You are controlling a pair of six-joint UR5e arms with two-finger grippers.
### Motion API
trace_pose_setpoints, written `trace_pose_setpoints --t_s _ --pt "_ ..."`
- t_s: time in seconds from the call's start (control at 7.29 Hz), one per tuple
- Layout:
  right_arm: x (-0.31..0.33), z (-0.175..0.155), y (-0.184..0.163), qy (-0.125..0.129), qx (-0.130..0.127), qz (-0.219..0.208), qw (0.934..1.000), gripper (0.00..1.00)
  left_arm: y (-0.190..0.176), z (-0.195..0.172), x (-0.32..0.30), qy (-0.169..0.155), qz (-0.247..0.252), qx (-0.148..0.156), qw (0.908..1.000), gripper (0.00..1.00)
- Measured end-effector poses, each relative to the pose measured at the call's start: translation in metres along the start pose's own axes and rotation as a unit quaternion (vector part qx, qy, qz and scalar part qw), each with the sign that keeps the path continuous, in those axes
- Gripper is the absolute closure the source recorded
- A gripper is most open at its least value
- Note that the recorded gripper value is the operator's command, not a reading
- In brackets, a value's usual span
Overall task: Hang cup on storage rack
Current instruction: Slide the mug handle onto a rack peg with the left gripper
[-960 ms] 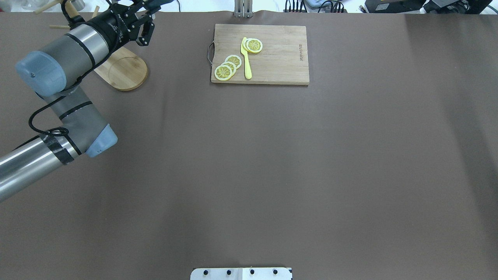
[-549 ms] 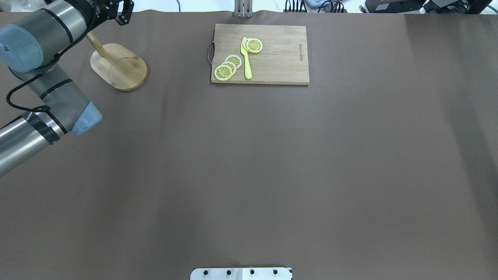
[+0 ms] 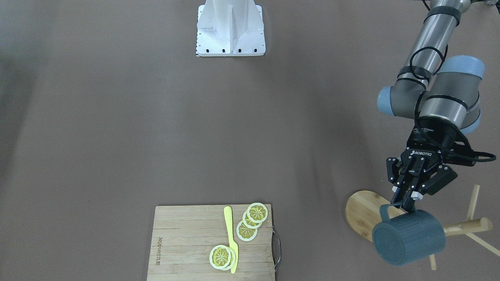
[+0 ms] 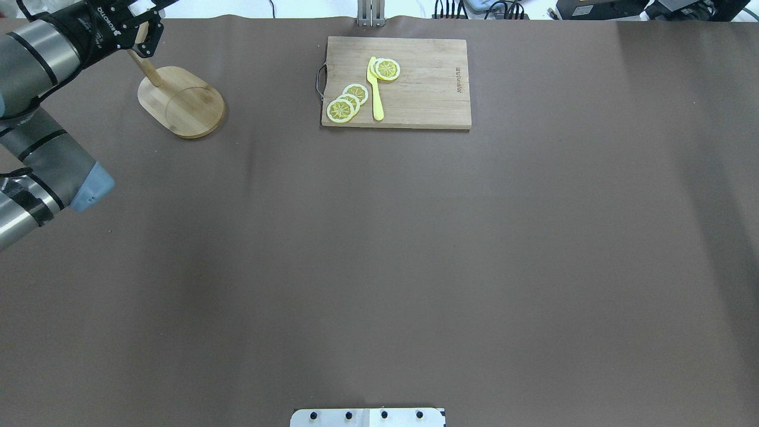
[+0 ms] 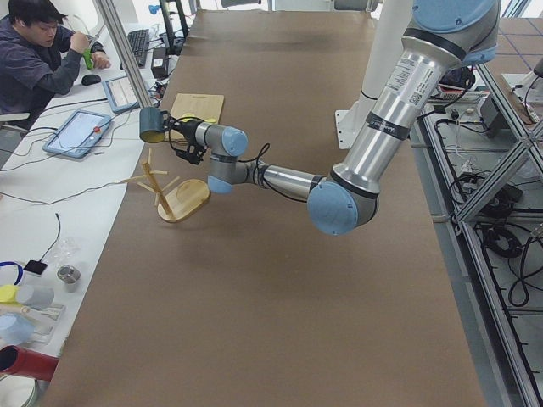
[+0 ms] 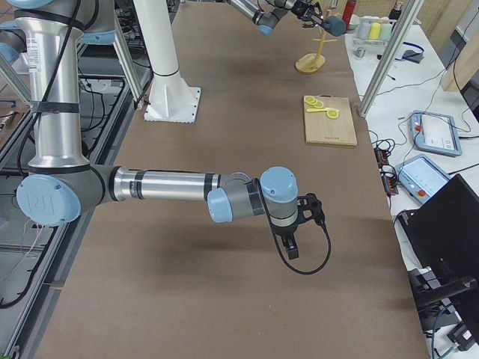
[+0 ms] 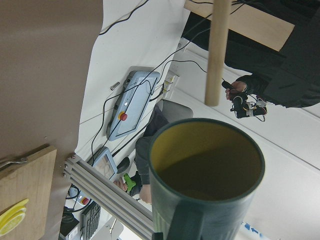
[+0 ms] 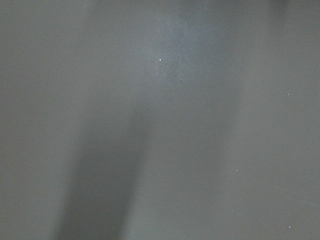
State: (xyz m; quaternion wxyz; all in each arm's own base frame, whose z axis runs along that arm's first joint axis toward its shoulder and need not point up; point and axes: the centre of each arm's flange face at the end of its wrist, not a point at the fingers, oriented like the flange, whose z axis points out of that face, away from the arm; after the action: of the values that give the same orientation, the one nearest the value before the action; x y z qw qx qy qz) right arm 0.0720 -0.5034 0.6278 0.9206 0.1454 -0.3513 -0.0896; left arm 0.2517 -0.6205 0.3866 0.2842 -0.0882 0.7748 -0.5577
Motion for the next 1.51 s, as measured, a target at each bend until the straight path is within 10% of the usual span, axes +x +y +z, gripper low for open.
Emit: trace_pose_setpoints --t_s 1.51 --pt "0.0 -0.001 -0.002 0.001 0.001 -0.001 1.0 0.0 -0.082 -0.044 -0.007 -0.012 0.006 -0.011 0.9999 1.0"
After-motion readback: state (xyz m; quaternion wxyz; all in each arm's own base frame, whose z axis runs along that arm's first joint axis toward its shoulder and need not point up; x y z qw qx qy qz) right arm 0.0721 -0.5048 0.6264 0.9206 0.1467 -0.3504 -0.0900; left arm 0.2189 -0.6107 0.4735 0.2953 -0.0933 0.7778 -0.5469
